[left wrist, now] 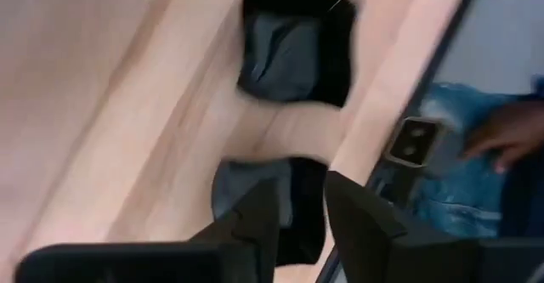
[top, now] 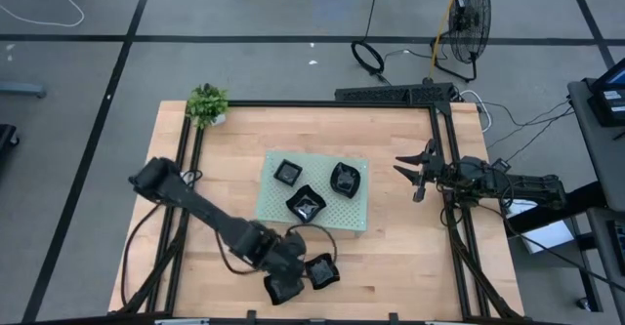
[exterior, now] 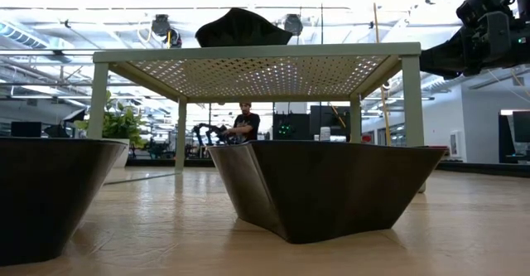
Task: Pick & Place Mini shaped plates
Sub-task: Stack the distorted square plate on top of the distorted square plate on the shelf
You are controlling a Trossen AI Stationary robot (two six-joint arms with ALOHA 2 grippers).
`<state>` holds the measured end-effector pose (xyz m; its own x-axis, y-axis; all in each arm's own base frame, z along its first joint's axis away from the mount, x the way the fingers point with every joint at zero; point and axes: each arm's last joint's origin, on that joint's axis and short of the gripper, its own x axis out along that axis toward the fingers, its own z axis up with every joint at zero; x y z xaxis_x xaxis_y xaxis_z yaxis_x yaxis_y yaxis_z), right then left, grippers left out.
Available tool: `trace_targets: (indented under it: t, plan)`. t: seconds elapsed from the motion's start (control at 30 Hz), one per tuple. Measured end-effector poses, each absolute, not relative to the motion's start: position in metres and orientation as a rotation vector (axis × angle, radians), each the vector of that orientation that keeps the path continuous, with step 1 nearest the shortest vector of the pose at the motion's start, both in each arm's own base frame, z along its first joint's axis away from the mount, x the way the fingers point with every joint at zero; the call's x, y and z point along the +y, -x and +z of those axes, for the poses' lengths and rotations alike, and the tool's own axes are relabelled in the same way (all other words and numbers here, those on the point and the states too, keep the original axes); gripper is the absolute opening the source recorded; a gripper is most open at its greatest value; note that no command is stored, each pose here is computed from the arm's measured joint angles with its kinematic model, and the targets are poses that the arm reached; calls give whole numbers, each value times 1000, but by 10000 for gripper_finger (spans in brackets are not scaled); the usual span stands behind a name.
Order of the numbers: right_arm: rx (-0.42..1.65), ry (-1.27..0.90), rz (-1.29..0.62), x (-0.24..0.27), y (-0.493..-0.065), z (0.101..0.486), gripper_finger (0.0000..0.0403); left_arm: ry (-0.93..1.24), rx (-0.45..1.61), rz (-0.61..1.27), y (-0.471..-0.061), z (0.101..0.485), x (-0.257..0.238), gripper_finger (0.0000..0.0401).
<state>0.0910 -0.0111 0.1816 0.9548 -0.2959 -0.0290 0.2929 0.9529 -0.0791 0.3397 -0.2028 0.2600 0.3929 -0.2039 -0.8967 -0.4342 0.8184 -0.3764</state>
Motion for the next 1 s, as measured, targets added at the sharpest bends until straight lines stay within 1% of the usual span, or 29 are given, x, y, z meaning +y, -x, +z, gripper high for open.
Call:
trace_targets:
  t: [0.17,0.33,0.73,1.0]
  plan:
    - [40,74,-299,-11,-91,182,102,696,1279,316,-330,241,-216,141]
    - [40,74,-299,-11,-91,182,102,726,1290,395,-325,227,-231,167]
    - [40,74,-299,-11,-91,182,102,626,1366,450,-324,183,-251,170]
    - [40,74,-299,-11,-91,182,102,568,1372,475,-321,182,-248,170]
